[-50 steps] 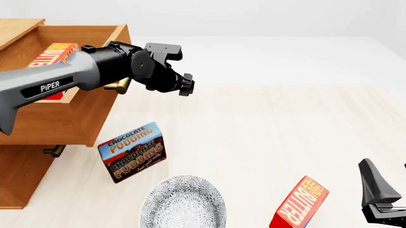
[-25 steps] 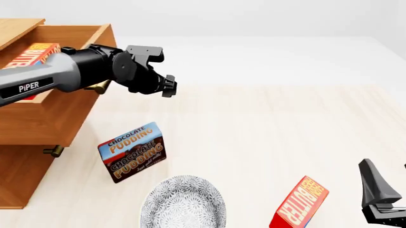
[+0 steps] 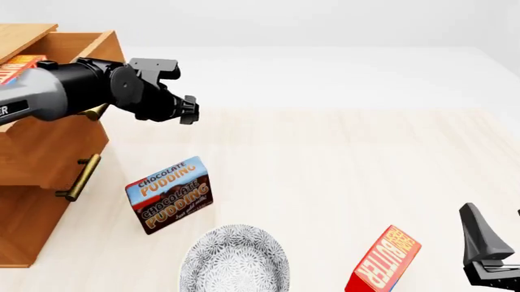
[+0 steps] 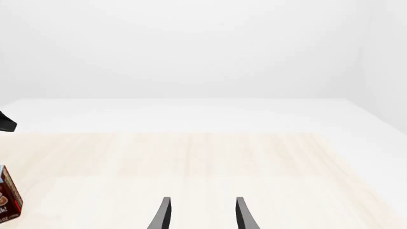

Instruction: Put the butter at the front in the top drawer of the cabinet and close it.

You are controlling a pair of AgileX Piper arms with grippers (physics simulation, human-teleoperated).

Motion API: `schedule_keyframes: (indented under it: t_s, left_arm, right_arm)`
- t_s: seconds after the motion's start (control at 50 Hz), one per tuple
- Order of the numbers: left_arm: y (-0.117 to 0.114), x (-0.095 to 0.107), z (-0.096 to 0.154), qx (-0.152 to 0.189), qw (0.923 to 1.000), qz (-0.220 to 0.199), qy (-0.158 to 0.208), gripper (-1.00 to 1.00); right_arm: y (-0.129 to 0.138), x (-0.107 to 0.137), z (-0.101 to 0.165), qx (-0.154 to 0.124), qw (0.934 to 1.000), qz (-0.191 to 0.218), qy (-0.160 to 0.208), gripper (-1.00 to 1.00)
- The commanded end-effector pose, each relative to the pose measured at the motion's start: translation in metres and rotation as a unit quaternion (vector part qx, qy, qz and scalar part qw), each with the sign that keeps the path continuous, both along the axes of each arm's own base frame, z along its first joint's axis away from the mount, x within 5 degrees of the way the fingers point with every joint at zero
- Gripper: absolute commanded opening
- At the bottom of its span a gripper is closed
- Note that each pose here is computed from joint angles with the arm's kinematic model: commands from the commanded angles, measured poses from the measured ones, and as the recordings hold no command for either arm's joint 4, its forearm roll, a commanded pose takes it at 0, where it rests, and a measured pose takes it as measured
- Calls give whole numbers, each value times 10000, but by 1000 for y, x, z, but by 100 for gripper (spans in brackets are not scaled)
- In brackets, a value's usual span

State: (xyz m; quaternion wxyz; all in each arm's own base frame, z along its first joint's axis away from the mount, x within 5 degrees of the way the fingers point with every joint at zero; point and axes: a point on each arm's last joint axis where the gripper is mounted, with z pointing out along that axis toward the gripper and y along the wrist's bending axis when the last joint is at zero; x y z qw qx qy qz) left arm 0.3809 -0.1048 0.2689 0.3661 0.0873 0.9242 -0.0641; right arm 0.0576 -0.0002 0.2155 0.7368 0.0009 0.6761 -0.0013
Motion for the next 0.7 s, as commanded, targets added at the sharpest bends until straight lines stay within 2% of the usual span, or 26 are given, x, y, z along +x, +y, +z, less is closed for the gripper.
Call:
schedule_keyframes:
  t_s: [0.02,0.32,0.7]
  left_arm:
    - [38,-7,9,91,9993,343,-90,100]
    - [65,-11,3,81,9974,719,-15,100]
    - [102,-21,6,108,9929,1183,-34,100]
  right_arm:
    - [0,0,0,0,10000,0,-2,100]
    - [0,1,0,0,10000,0,-1,100]
    - [0,1,0,2,10000,-1,1,100]
